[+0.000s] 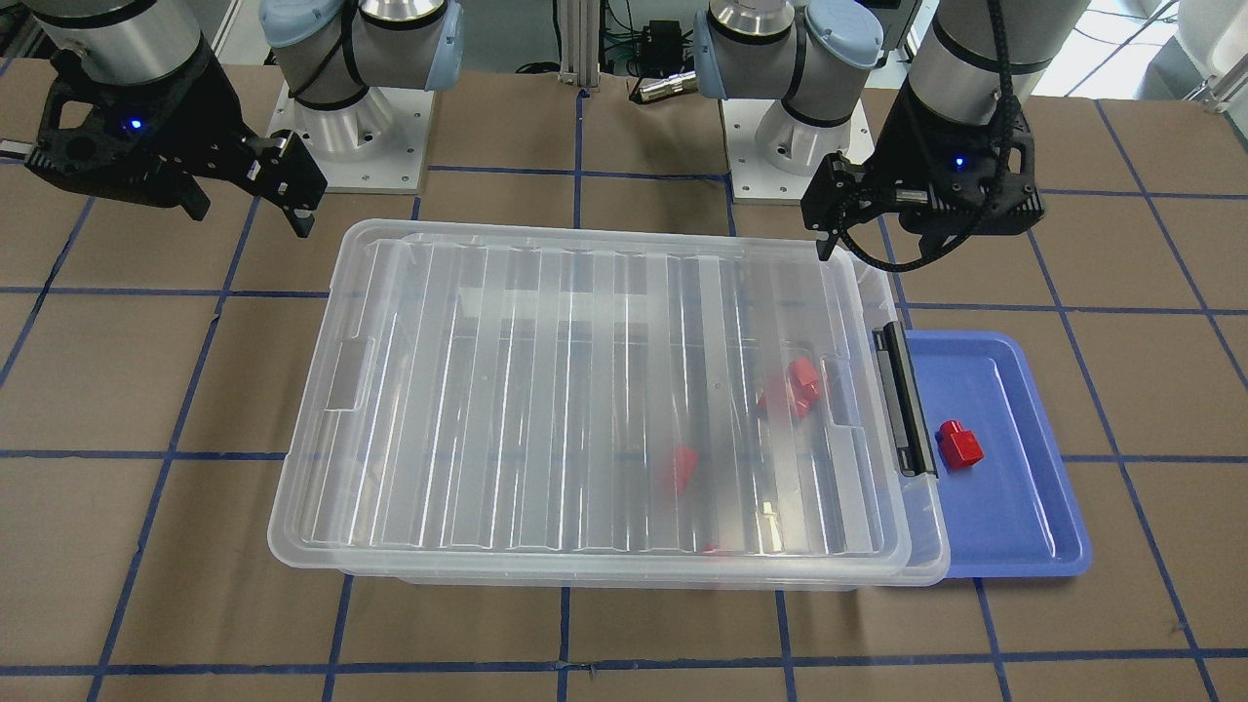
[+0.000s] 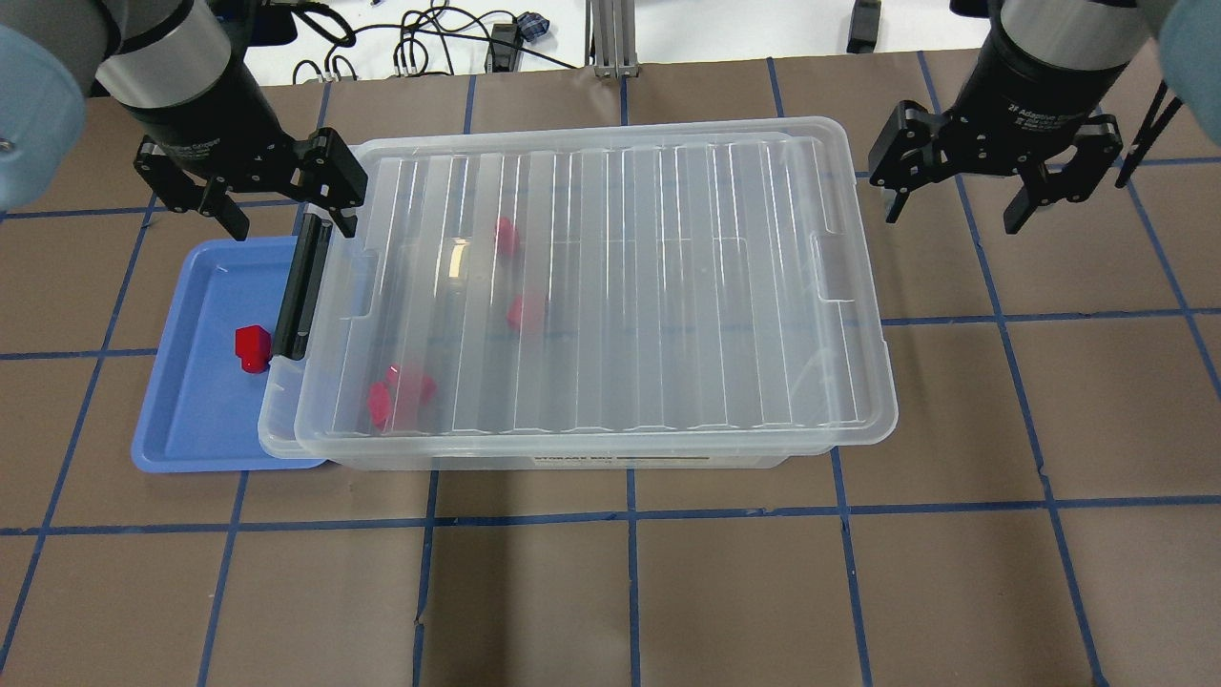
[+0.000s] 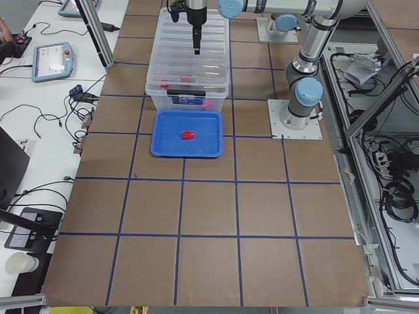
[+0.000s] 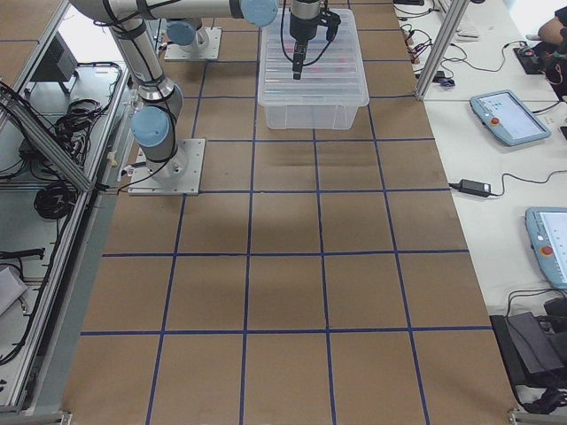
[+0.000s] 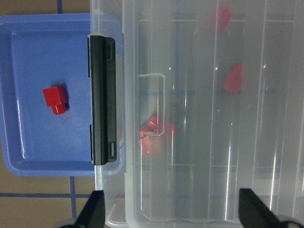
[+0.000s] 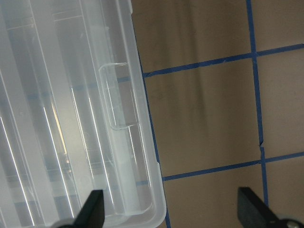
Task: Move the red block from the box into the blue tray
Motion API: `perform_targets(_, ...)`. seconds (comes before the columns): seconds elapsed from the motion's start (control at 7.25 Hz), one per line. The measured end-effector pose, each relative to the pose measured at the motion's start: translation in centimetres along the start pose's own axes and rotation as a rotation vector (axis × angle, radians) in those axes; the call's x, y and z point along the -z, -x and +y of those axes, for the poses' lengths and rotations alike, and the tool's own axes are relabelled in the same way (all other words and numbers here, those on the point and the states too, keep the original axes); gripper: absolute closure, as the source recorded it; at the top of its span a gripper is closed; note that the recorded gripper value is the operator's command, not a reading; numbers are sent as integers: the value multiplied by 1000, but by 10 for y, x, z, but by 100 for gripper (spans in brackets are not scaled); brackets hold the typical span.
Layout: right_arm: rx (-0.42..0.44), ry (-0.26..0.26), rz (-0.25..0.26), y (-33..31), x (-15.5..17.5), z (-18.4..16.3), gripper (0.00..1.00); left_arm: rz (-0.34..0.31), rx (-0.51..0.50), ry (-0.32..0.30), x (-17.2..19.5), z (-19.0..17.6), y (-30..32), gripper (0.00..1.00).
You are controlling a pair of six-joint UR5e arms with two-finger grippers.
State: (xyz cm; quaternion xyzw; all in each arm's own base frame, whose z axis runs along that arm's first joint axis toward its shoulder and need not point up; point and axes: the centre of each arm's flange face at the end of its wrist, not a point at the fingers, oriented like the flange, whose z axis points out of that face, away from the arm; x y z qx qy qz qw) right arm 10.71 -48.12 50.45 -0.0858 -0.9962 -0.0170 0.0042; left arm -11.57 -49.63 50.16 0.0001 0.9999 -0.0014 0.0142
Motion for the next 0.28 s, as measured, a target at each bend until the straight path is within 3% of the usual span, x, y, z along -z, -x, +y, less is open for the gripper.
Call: perform_targets(0.28, 5, -1, 0, 0, -1, -1, 0, 3, 0, -6, 3, 1, -1, 0)
